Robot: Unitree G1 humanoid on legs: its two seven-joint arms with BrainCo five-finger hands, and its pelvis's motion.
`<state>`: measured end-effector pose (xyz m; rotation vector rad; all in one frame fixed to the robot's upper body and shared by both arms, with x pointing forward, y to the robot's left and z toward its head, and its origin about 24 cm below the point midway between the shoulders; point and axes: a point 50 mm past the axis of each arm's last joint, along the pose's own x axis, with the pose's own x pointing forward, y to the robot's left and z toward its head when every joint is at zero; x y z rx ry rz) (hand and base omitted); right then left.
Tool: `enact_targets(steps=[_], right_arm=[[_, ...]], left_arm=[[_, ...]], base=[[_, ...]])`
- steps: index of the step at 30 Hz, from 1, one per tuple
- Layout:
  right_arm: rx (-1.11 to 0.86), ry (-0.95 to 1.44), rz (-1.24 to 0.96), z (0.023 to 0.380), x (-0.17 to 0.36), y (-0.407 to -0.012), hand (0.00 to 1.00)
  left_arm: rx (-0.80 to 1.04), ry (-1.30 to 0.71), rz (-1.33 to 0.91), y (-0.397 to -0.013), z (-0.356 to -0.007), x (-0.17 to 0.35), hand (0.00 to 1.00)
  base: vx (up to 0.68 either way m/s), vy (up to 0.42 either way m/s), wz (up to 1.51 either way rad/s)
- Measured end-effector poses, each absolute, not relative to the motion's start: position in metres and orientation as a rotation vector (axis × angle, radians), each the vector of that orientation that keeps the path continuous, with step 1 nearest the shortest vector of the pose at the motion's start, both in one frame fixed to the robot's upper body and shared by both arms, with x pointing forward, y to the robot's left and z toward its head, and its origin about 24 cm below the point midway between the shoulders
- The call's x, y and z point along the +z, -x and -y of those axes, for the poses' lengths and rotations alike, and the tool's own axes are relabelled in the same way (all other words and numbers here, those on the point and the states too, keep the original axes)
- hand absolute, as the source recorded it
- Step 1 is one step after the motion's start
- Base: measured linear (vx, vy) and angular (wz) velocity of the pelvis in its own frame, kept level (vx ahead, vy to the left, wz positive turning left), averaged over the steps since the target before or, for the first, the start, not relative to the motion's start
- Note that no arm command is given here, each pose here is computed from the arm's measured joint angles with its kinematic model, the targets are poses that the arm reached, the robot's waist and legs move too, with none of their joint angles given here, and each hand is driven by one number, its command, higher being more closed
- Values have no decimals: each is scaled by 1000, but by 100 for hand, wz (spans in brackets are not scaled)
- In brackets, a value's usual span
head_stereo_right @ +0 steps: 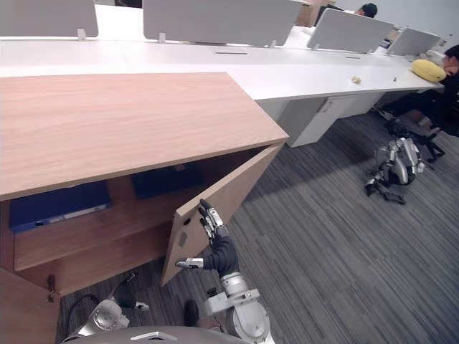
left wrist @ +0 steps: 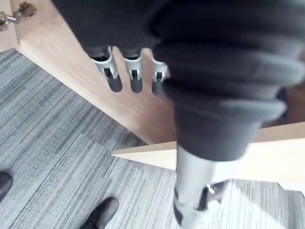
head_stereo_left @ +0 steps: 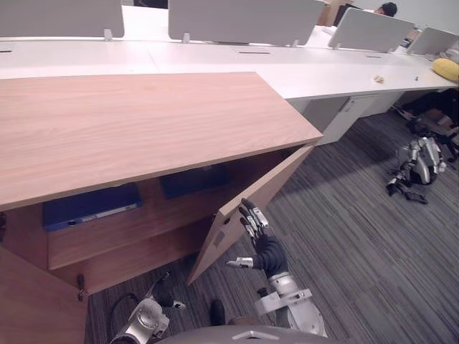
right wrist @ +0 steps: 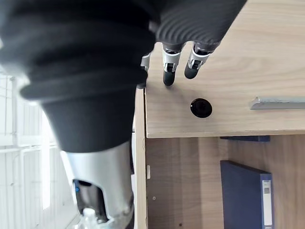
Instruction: Walk over to the cabinet, pick up the folder, carry it to the office cabinet, place the folder inside the office cabinet, then close the office cabinet door
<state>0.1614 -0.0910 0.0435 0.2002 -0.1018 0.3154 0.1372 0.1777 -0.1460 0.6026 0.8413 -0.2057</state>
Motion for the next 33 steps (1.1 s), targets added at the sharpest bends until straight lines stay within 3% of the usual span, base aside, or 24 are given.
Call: enact_targets(steps=[5, 11, 13, 23, 33], right_arm=[[311, -147, 154, 97, 41, -206, 0], [191, -96, 178, 119, 40, -233, 0], [143, -29, 65, 132, 18, -238, 0], [29, 78, -191, 155, -35, -228, 0], [-29, 152, -607, 169, -113, -165, 0]], left_arm=[[-131, -562, -871, -131, -189, -147, 0], [-34, -497, -892, -126, -199, -147, 0], [-4, -478, -895, -126, -202, -146, 0], [47, -416, -883, -124, -199, -145, 0], [71, -363, -898, -120, -194, -147, 0]], base=[[-13, -16, 34], [-6, -28, 43], [10, -26, 41], [11, 0, 14], [-49, -17, -4]])
